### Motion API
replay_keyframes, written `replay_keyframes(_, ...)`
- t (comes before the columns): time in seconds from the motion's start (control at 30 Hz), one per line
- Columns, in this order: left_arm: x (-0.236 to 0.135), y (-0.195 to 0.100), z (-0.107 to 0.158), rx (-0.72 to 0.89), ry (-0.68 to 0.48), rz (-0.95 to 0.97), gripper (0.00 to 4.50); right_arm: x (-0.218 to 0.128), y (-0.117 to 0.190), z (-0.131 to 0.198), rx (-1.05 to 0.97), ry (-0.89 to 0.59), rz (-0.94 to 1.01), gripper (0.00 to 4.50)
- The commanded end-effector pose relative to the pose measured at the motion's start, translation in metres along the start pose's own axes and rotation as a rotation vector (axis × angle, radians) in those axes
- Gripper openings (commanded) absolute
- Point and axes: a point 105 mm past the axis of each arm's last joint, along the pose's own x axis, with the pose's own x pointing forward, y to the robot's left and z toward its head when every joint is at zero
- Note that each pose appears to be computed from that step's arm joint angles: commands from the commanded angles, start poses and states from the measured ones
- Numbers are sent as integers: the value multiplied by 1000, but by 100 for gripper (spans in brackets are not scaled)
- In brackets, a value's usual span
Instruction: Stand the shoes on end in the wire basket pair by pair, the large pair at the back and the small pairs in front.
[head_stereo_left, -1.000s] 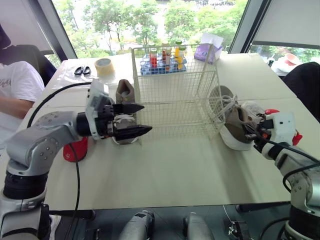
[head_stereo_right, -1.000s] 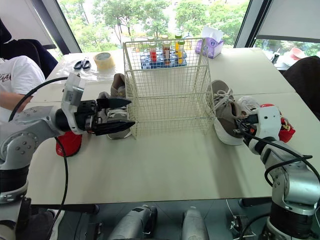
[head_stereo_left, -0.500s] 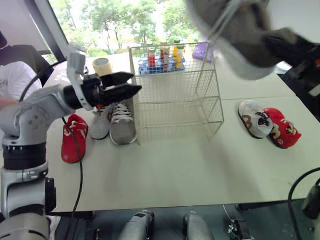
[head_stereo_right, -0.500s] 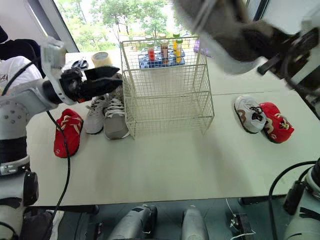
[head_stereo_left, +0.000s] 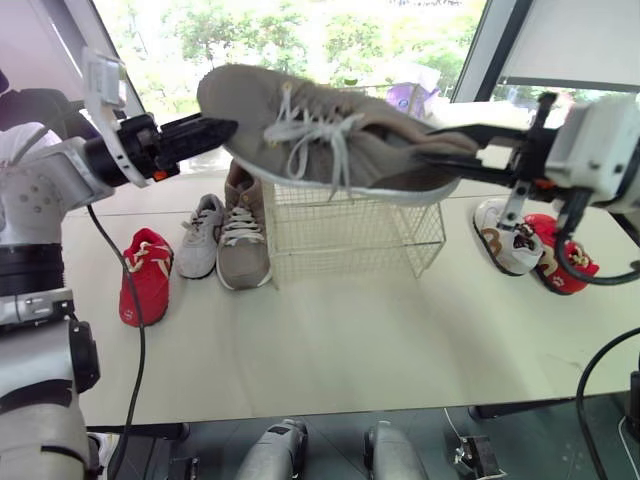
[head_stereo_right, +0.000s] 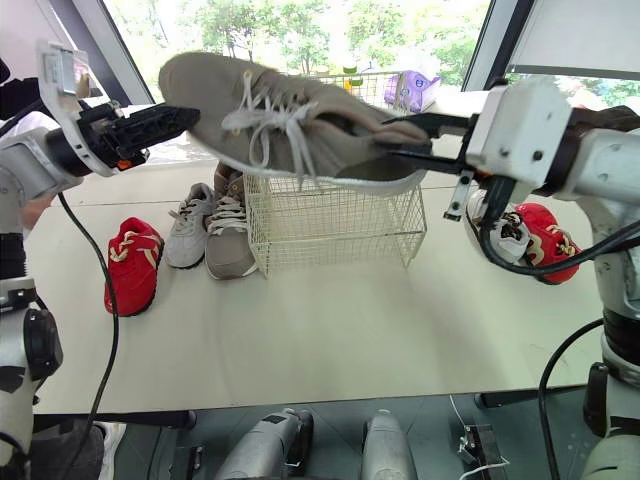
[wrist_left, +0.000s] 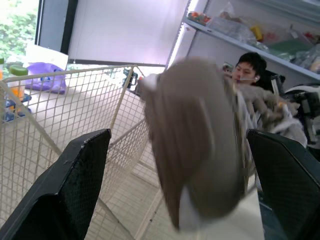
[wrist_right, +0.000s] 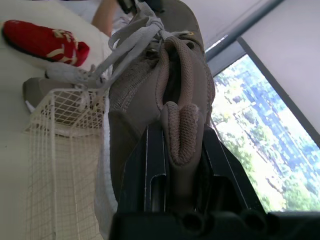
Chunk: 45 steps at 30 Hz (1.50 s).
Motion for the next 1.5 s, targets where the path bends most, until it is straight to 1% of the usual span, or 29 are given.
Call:
replay_keyframes(0.03,8,-10,6,37,1,-45,450,-2,-11,21,-121,-61,-25,14)
replay_keyframes(0.07,10,-8,3,40,12,-33,450,-1,-12,21,-124,-63,-22,14)
replay_keyframes(0.17,12,-5,-9,38,61,-25,368,0,-15,22,-145,-65,-20,14)
replay_keyframes(0.2,13,-5,-13,39,75,-25,311,0,-16,23,-149,-66,-21,14)
replay_keyframes(0.23,14,-5,-15,38,81,-29,269,0,-18,23,-153,-61,-26,14)
replay_keyframes(0.27,14,-5,-17,36,81,-31,214,0,-20,23,-153,-56,-29,14)
replay_keyframes(0.33,15,-3,-15,26,57,-26,115,-2,-23,21,-119,-48,-36,118)
replay_keyframes(0.37,16,-3,-13,16,32,-21,78,-4,-24,20,-86,-40,-39,157)
replay_keyframes(0.4,16,-2,-10,2,-2,-16,60,-8,-24,17,-26,-30,-47,209)
replay_keyframes(0.5,13,-4,1,-48,-103,2,59,-20,-29,10,204,-49,-143,363)
replay_keyframes(0.57,8,-4,8,-90,-182,19,59,-32,-34,4,370,-76,-233,446)
replay_keyframes(0.67,0,-7,16,-130,-294,24,59,-48,-26,-16,632,-102,-350,446)
replay_keyframes(0.73,-1,-11,18,-146,-344,22,59,-47,-16,-24,761,-136,-390,446)
replay_keyframes(0.83,3,-17,17,-181,-399,1,59,-28,-2,-31,972,-261,-415,446)
replay_keyframes(0.9,6,-18,14,-195,-417,1,59,-12,4,-29,1048,-310,-390,446)
replay_keyframes(0.93,9,-19,14,-210,-435,-4,59,3,3,-25,1083,-355,-373,446)
replay_keyframes(1.03,18,-19,8,-248,-458,-14,59,33,-8,-7,1146,-500,-339,446)
replay_keyframes(1.13,22,-17,2,-258,-455,7,59,46,-21,9,1158,-603,-304,446)
replay_keyframes(1.23,23,-14,-2,-263,-453,32,59,50,-30,22,1147,-671,-281,446)
replay_keyframes(1.3,24,-13,-8,-255,-431,47,59,51,-36,26,1151,-708,-278,446)
replay_keyframes(1.5,26,-16,-25,-246,-370,71,59,49,-55,27,1209,-809,-311,446)
